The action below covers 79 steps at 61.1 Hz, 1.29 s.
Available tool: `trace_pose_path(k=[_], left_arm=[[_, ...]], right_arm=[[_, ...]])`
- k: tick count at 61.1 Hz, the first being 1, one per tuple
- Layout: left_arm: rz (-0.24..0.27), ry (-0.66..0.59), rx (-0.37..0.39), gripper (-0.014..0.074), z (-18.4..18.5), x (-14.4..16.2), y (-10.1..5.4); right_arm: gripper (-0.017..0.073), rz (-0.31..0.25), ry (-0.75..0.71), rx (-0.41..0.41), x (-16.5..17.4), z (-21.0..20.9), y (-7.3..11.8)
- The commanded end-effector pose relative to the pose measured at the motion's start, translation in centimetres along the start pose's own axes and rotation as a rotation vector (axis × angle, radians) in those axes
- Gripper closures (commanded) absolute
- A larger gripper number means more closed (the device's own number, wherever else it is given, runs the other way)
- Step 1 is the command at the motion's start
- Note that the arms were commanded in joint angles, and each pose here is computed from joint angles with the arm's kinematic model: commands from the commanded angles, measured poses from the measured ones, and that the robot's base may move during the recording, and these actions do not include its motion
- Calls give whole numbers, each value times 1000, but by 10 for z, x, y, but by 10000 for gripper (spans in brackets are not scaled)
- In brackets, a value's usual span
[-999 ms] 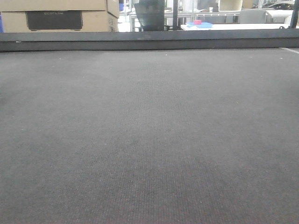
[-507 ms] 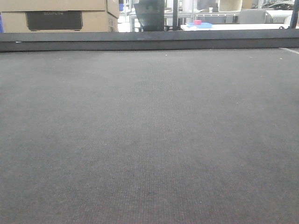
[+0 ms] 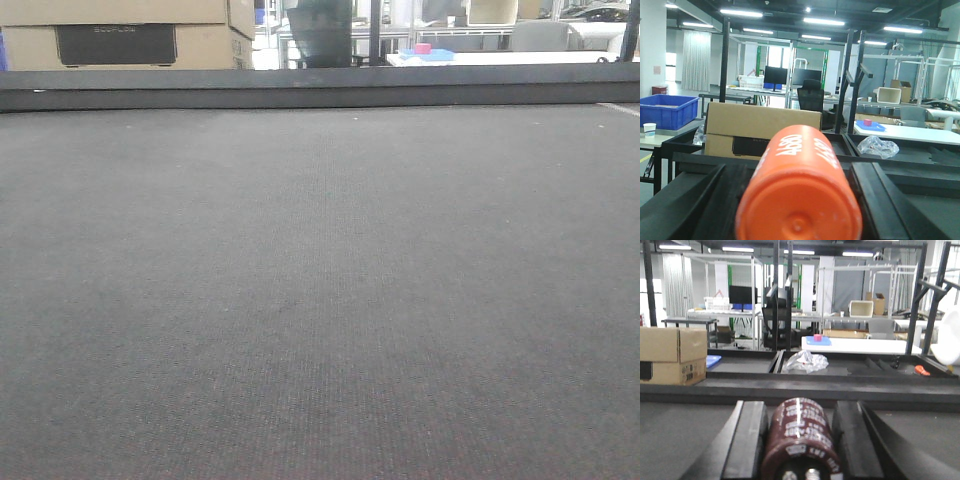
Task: Place cylindrical capacitor in blue bin on shelf
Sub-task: 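Lift both held cylinders off the carpeted table, then drive the base to the steel shelf holding both cylinders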
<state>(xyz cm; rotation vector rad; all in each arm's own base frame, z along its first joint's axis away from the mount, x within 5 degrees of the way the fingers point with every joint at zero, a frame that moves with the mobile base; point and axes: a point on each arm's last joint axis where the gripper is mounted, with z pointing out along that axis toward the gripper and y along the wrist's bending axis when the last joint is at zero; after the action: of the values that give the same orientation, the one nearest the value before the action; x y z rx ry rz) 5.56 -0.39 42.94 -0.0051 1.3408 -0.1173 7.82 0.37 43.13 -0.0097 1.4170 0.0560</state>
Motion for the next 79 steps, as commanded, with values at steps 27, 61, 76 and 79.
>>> trace_pose_path(k=[27,61,76,79], left_arm=[[-5,-22,-3,705,-2,-2,0],[-5,-22,-3,705,-2,-2,0],[-5,-22,-3,705,-2,-2,0],[-5,-22,-3,705,-2,-2,0]], right_arm=[[722,-19,-65,3,-7,-11,0],[722,-19,-61,2,-7,-11,0],[722,-19,-61,2,-7,-11,0],[722,-19,-61,2,-7,-11,0]])
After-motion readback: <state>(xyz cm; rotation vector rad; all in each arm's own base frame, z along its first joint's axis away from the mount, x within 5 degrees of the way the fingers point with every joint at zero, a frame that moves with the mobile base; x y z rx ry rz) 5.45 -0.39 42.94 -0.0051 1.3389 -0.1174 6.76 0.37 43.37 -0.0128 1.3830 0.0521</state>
